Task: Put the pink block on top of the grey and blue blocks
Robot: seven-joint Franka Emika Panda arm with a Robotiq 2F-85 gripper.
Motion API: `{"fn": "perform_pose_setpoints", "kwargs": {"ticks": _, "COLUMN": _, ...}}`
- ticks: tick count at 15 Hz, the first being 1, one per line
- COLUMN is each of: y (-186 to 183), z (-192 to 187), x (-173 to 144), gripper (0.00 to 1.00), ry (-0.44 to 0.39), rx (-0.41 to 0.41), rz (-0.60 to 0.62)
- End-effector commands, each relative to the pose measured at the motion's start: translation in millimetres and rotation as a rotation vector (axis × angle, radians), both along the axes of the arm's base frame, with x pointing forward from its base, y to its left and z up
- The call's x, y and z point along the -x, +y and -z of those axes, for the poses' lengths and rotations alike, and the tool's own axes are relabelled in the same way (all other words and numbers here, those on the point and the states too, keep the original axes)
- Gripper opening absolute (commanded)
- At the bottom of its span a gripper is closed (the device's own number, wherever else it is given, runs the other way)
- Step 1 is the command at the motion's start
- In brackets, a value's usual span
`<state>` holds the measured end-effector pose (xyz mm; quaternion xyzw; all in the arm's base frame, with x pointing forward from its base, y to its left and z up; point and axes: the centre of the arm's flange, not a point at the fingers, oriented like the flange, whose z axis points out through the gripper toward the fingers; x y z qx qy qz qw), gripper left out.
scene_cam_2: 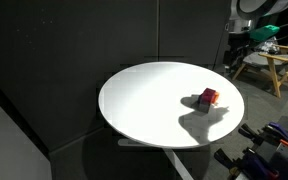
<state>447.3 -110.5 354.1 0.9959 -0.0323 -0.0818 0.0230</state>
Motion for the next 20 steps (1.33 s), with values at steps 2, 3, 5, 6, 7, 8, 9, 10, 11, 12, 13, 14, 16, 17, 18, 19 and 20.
{"fn": "perform_pose_setpoints", "kwargs": {"ticks": 2, "y": -5.1, "z": -27.7, "x": 25.2, "gripper": 1.0, "ry": 0.002, "rx": -0.009, "rz": 0.03}}
{"fn": "perform_pose_setpoints", "kwargs": {"ticks": 3, "y": -6.6, "z": -31.3, "x": 28.3, "gripper": 1.0, "ry": 0.005, "rx": -0.01, "rz": 0.036}}
{"fn": "perform_pose_setpoints", "kwargs": {"ticks": 5, "y": -10.3, "z": -40.5, "x": 36.1, "gripper": 1.0, "ry": 0.014, "rx": -0.017, "rz": 0.042}}
{"fn": "perform_pose_setpoints", "kwargs": {"ticks": 6, "y": -12.1, "z": -45.3, "x": 40.1, "gripper": 1.0, "ry": 0.016, "rx": -0.02, "rz": 0.046}}
{"fn": "perform_pose_setpoints", "kwargs": {"ticks": 7, "y": -13.9, "z": -49.9, "x": 44.1, "gripper": 1.0, "ry": 0.02, "rx": -0.023, "rz": 0.049}}
{"fn": "perform_pose_setpoints", "kwargs": {"ticks": 8, "y": -15.9, "z": -54.8, "x": 48.7, "gripper": 1.0, "ry": 0.022, "rx": -0.025, "rz": 0.05}}
{"fn": "perform_pose_setpoints", "kwargs": {"ticks": 9, "y": -17.8, "z": -59.5, "x": 53.0, "gripper": 1.0, "ry": 0.023, "rx": -0.03, "rz": 0.052}}
{"fn": "perform_pose_setpoints", "kwargs": {"ticks": 10, "y": -19.8, "z": -64.0, "x": 56.7, "gripper": 1.0, "ry": 0.024, "rx": -0.033, "rz": 0.055}}
{"fn": "perform_pose_setpoints", "kwargs": {"ticks": 11, "y": -21.8, "z": -68.6, "x": 60.2, "gripper": 1.0, "ry": 0.023, "rx": -0.037, "rz": 0.057}}
{"fn": "perform_pose_setpoints", "kwargs": {"ticks": 12, "y": -23.6, "z": -72.8, "x": 63.6, "gripper": 1.0, "ry": 0.024, "rx": -0.041, "rz": 0.058}}
{"fn": "perform_pose_setpoints", "kwargs": {"ticks": 13, "y": -25.6, "z": -77.1, "x": 66.9, "gripper": 1.0, "ry": 0.021, "rx": -0.044, "rz": 0.06}}
{"fn": "perform_pose_setpoints", "kwargs": {"ticks": 14, "y": -28.2, "z": -81.2, "x": 70.9, "gripper": 1.0, "ry": 0.016, "rx": -0.048, "rz": 0.055}}
{"fn": "perform_pose_setpoints", "kwargs": {"ticks": 16, "y": -32.7, "z": -89.2, "x": 77.6, "gripper": 1.0, "ry": -0.006, "rx": -0.058, "rz": 0.037}}
{"fn": "perform_pose_setpoints", "kwargs": {"ticks": 17, "y": -34.8, "z": -92.8, "x": 79.9, "gripper": 1.0, "ry": -0.024, "rx": -0.064, "rz": 0.021}}
{"fn": "perform_pose_setpoints", "kwargs": {"ticks": 18, "y": -36.7, "z": -96.1, "x": 82.3, "gripper": 1.0, "ry": -0.037, "rx": -0.073, "rz": 0.008}}
{"fn": "perform_pose_setpoints", "kwargs": {"ticks": 19, "y": -38.6, "z": -99.4, "x": 84.7, "gripper": 1.0, "ry": -0.053, "rx": -0.082, "rz": -0.003}}
{"fn": "perform_pose_setpoints", "kwargs": {"ticks": 20, "y": -40.1, "z": -101.9, "x": 86.9, "gripper": 1.0, "ry": -0.059, "rx": -0.086, "rz": -0.013}}
